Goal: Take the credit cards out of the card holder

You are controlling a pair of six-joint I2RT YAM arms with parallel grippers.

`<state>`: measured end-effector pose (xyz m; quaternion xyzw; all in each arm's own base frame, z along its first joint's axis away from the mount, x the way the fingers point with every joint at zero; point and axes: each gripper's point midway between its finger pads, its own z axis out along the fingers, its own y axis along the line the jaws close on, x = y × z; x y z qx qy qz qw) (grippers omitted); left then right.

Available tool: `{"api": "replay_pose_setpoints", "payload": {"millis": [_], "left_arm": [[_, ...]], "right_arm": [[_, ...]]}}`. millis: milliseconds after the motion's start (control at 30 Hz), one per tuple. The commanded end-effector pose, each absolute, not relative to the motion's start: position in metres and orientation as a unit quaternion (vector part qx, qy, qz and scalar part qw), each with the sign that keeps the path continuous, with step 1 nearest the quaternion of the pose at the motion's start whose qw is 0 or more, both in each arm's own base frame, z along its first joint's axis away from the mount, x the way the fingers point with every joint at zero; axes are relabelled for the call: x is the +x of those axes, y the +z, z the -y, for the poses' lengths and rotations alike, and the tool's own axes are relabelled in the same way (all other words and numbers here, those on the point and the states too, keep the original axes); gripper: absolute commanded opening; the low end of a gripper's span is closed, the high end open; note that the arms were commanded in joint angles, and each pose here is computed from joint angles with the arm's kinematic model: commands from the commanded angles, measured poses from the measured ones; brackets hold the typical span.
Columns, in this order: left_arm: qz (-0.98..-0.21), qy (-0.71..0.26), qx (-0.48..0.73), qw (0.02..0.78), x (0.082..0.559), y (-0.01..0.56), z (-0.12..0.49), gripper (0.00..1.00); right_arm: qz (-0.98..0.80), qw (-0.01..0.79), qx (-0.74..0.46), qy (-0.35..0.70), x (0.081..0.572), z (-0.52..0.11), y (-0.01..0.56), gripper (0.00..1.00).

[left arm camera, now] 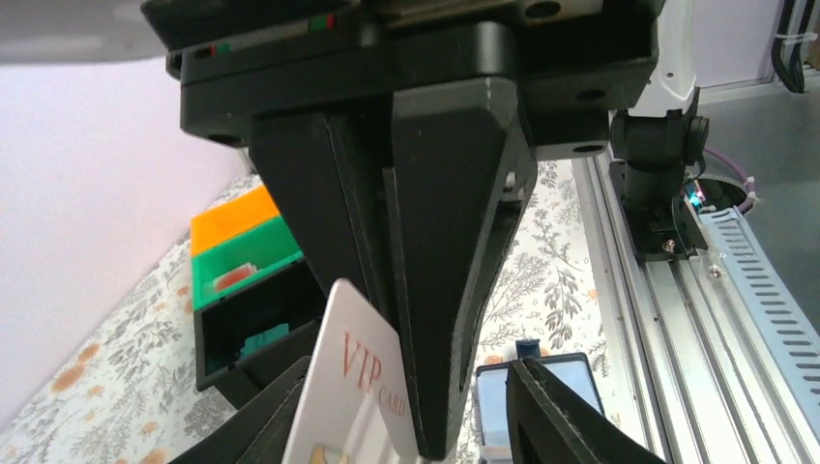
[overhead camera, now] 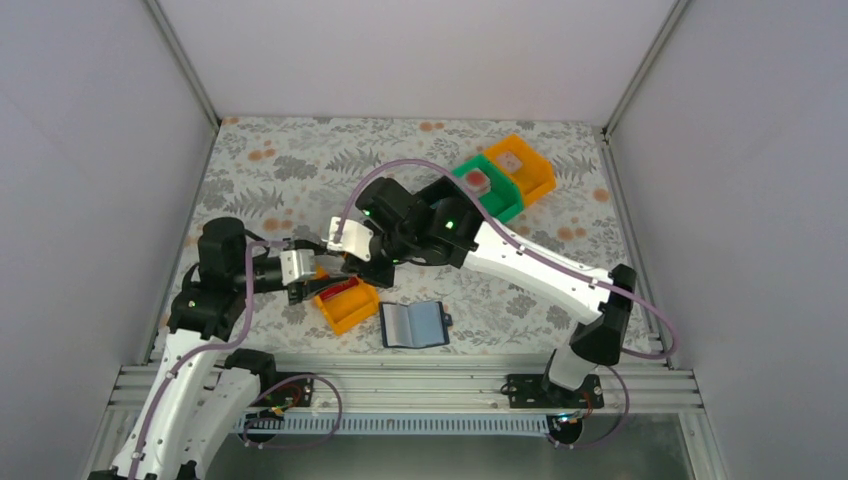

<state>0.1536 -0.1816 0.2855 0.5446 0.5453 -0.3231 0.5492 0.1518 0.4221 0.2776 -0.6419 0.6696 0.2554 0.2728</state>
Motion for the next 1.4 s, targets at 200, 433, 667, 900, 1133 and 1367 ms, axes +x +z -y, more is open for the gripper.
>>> {"api": "replay_pose_setpoints", "payload": {"millis": [200, 433, 667, 900, 1133, 1367], "left_arm": [[-0.515, -0.305, 0.568, 0.565, 0.147, 0.302, 0.182, 0.13], [-0.542, -0.325, 0.527, 0.568, 0.154, 0.32, 0.181, 0.02], [-0.535, -0.412, 0.409, 0.614, 0.166, 0.383, 0.176, 0.02], [-0.511, -0.46, 0.343, 0.64, 0.163, 0.415, 0.168, 0.02], [-0.482, -0.472, 0.338, 0.656, 0.152, 0.43, 0.165, 0.02], [-0.474, -0.486, 0.326, 0.658, 0.15, 0.425, 0.164, 0.02]], "right_arm": [[-0.65, 0.291, -0.656, 0.251, 0.146, -0.414, 0.286, 0.04], [-0.644, 0.316, -0.649, 0.254, 0.147, -0.406, 0.29, 0.04], [-0.604, 0.441, -0.584, 0.316, 0.158, -0.381, 0.344, 0.46], [-0.5, 0.527, -0.544, 0.419, 0.139, -0.359, 0.415, 0.72], [-0.501, 0.533, -0.513, 0.45, 0.157, -0.373, 0.429, 0.79], [-0.472, 0.498, -0.537, 0.491, 0.163, -0.39, 0.433, 0.92]]}}
